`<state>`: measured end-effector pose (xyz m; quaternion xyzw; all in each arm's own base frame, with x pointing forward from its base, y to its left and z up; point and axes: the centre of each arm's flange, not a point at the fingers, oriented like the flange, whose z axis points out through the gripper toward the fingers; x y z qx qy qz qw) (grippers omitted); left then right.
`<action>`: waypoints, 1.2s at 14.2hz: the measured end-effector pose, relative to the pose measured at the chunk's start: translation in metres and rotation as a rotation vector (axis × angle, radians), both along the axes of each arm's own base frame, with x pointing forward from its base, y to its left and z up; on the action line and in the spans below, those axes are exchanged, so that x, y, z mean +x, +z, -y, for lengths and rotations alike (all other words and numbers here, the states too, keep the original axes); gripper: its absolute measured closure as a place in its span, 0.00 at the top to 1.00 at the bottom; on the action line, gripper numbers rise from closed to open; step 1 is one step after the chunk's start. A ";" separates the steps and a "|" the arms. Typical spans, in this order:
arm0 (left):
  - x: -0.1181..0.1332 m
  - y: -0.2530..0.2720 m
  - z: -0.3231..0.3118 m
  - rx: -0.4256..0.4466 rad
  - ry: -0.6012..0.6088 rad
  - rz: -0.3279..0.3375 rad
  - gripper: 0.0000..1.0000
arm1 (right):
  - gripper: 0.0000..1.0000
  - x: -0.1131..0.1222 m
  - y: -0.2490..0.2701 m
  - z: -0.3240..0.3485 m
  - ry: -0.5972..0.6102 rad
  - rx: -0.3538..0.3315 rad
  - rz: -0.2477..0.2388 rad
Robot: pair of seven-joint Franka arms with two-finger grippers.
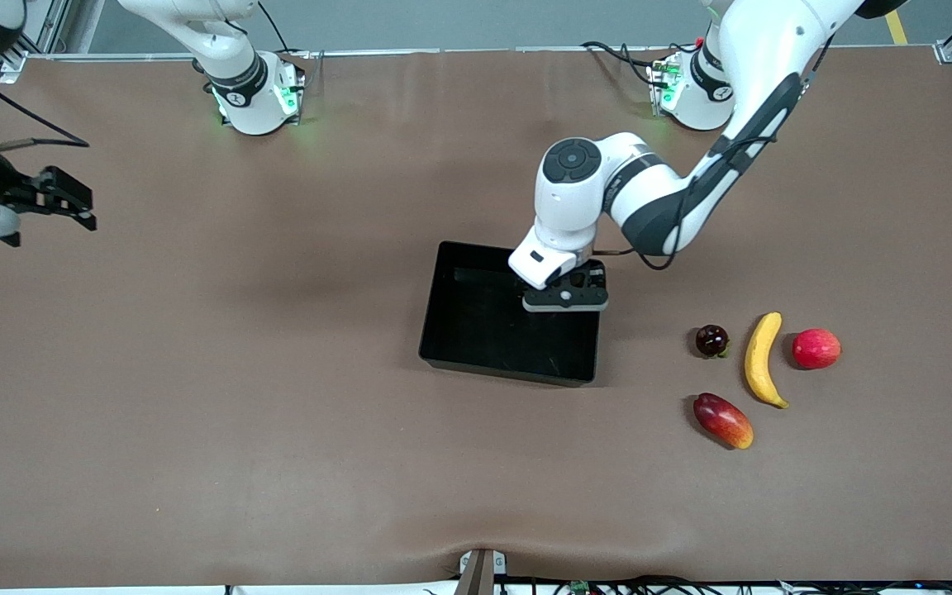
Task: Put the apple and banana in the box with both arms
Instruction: 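Open the left gripper over the tray and move it to the banana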
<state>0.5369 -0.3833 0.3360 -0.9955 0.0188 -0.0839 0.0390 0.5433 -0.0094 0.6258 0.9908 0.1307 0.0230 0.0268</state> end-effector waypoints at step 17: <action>0.119 -0.069 -0.348 -0.017 -0.105 -0.176 1.00 | 1.00 0.001 0.006 0.017 -0.106 0.026 -0.031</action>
